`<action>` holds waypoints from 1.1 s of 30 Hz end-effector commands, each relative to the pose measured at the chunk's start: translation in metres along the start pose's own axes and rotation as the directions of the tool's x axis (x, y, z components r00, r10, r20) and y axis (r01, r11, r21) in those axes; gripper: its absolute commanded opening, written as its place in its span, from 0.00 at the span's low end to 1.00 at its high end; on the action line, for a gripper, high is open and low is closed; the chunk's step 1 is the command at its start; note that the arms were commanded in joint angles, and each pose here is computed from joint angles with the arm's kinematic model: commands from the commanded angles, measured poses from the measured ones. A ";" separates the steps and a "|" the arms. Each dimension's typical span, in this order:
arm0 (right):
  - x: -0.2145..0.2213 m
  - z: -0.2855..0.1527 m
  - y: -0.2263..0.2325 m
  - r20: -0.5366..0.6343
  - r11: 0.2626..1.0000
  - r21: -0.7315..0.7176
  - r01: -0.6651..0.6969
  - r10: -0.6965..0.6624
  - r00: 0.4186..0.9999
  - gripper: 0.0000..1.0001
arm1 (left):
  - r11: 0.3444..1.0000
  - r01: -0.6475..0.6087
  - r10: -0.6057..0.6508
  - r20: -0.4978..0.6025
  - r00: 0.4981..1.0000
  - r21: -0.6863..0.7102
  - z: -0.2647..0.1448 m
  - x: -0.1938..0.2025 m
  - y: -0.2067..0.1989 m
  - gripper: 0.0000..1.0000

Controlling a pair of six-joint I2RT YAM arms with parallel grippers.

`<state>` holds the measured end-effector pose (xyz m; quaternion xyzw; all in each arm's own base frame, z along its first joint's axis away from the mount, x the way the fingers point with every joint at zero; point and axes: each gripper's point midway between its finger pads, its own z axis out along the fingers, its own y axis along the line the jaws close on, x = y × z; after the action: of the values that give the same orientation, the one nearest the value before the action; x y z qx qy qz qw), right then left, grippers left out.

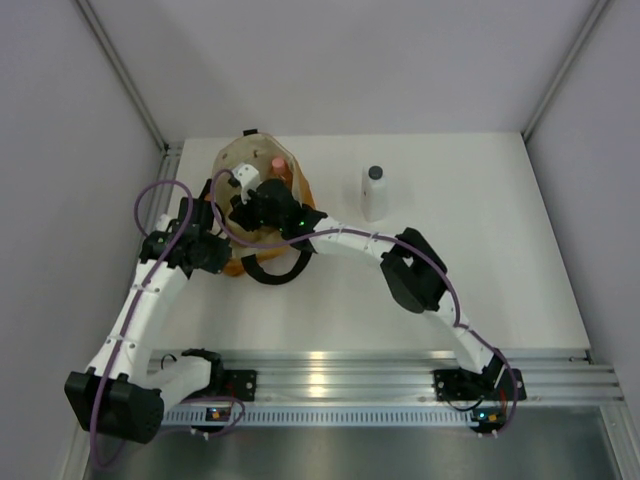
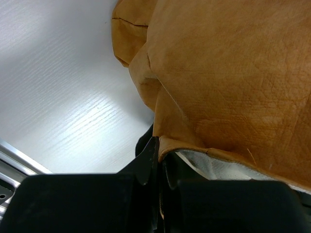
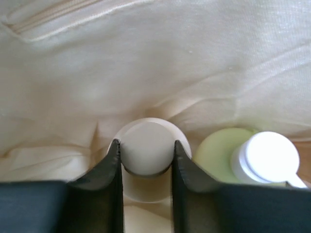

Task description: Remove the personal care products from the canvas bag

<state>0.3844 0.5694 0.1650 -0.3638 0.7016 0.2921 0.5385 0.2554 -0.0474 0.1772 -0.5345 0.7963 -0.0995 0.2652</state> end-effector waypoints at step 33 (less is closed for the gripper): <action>-0.187 -0.089 0.016 0.335 0.999 -0.044 0.025 -0.009 0.942 0.00 | 1.000 -0.005 0.005 -0.011 1.000 0.012 -0.002 0.002 -0.001 0.00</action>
<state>0.3638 0.5539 0.1950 -0.3793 0.7036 0.3027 0.5192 0.2561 -0.0479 0.1785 -0.5341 0.7955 -0.1030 0.2672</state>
